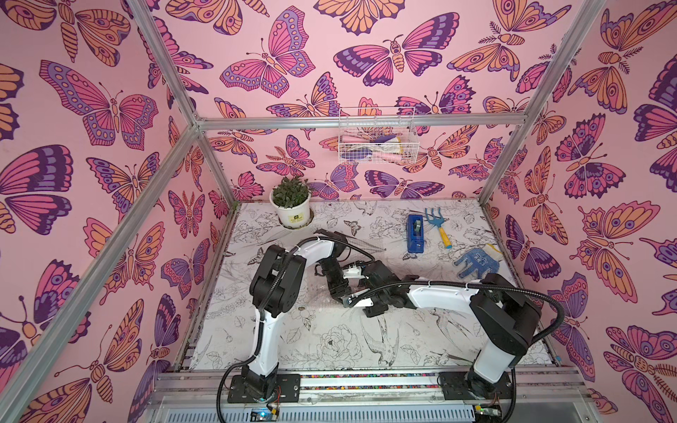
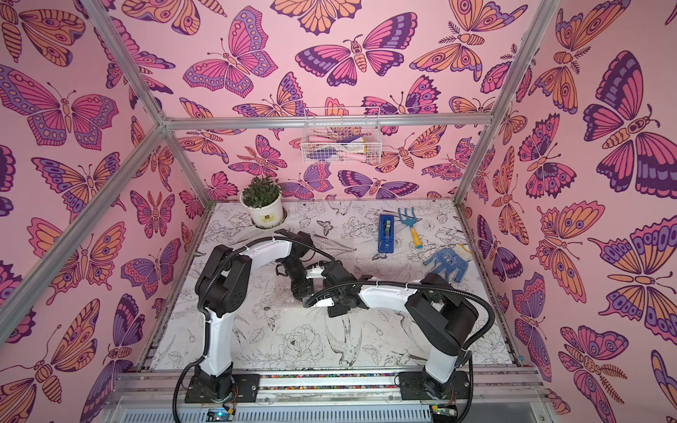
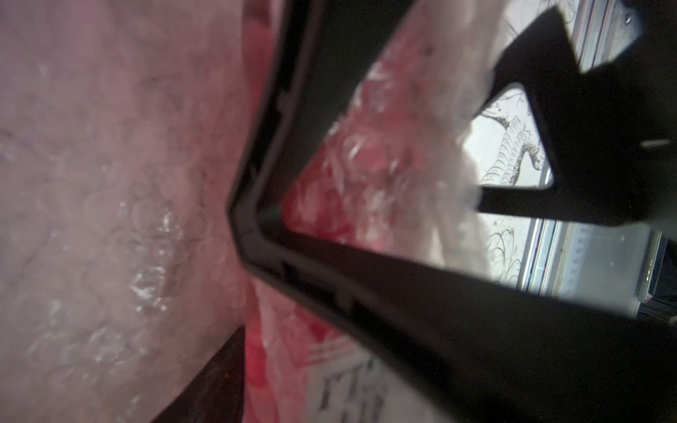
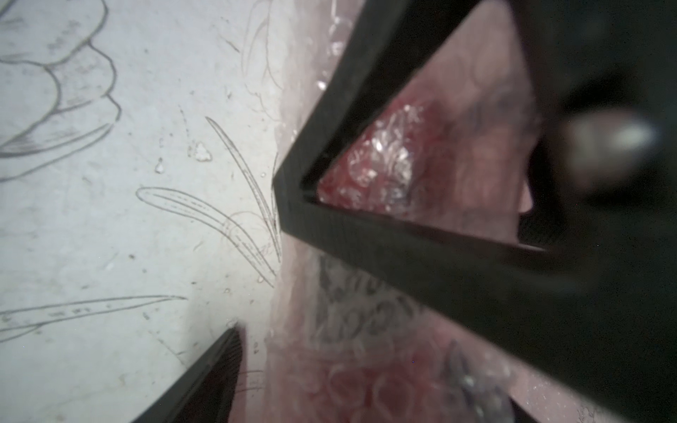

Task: Wrap wine bottles in bubble wrap
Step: Wrap the wine bottle in bubble wrap.

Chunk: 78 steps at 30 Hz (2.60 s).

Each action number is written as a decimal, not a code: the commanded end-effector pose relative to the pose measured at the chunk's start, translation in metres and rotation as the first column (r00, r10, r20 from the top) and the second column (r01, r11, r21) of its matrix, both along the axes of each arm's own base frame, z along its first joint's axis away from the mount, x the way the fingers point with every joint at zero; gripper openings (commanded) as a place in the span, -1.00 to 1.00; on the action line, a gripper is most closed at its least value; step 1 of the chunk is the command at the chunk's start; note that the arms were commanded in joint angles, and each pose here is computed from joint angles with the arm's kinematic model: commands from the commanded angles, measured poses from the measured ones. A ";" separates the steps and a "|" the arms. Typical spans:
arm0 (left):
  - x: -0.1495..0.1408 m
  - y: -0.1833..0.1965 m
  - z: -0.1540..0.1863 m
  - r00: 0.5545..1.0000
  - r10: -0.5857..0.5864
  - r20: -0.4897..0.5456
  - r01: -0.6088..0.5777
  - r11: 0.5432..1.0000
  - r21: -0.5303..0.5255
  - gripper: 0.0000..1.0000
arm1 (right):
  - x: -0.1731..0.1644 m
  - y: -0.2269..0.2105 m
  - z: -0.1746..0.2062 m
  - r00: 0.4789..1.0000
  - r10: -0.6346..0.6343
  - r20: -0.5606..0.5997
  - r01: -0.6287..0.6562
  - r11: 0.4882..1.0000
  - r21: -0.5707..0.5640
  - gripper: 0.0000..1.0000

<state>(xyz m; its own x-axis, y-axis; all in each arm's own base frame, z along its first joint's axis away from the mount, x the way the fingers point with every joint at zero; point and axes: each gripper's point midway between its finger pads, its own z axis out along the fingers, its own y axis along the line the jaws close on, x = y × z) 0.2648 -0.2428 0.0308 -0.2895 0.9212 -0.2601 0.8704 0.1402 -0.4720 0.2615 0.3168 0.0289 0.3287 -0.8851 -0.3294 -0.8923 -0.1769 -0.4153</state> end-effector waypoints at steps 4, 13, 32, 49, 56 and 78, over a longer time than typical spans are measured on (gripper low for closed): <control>0.001 0.005 0.007 0.999 -0.025 0.036 0.026 0.999 -0.020 0.78 | -0.024 -0.072 -0.063 0.986 -0.086 -0.145 0.041 0.956 -0.291 0.51; 0.033 0.014 0.045 0.974 0.110 0.196 -0.089 0.990 -0.113 0.99 | -0.023 -0.075 -0.066 0.983 -0.099 -0.156 0.048 0.954 -0.297 0.32; 0.048 0.084 0.149 0.373 0.504 0.779 -0.198 0.864 -0.464 0.99 | -0.036 -0.079 -0.049 0.908 -0.182 -0.376 0.067 0.952 -0.298 -0.79; -0.018 0.014 0.079 0.212 0.047 0.976 0.214 0.972 -0.093 1.00 | -0.036 -0.067 -0.010 0.701 -0.274 -0.659 0.120 0.955 -0.270 -0.99; -0.006 -0.031 0.050 0.206 -0.026 0.978 0.310 0.950 -0.040 0.98 | -0.029 -0.063 0.000 0.661 -0.277 -0.697 0.144 0.959 -0.245 -0.97; -0.016 -0.025 -0.037 0.458 -0.221 0.861 0.308 0.948 0.079 -0.17 | 0.002 -0.048 0.033 0.693 -0.267 -0.670 0.321 0.946 -0.045 0.32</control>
<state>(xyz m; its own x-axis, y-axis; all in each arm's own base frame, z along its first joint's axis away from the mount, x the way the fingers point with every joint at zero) 0.2745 -0.2946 0.0357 0.4394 0.8313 -0.3405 0.7270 -0.1065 0.6783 0.2563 0.2497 0.0323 -0.2632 -0.9177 -0.2975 -0.9310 0.1607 0.3278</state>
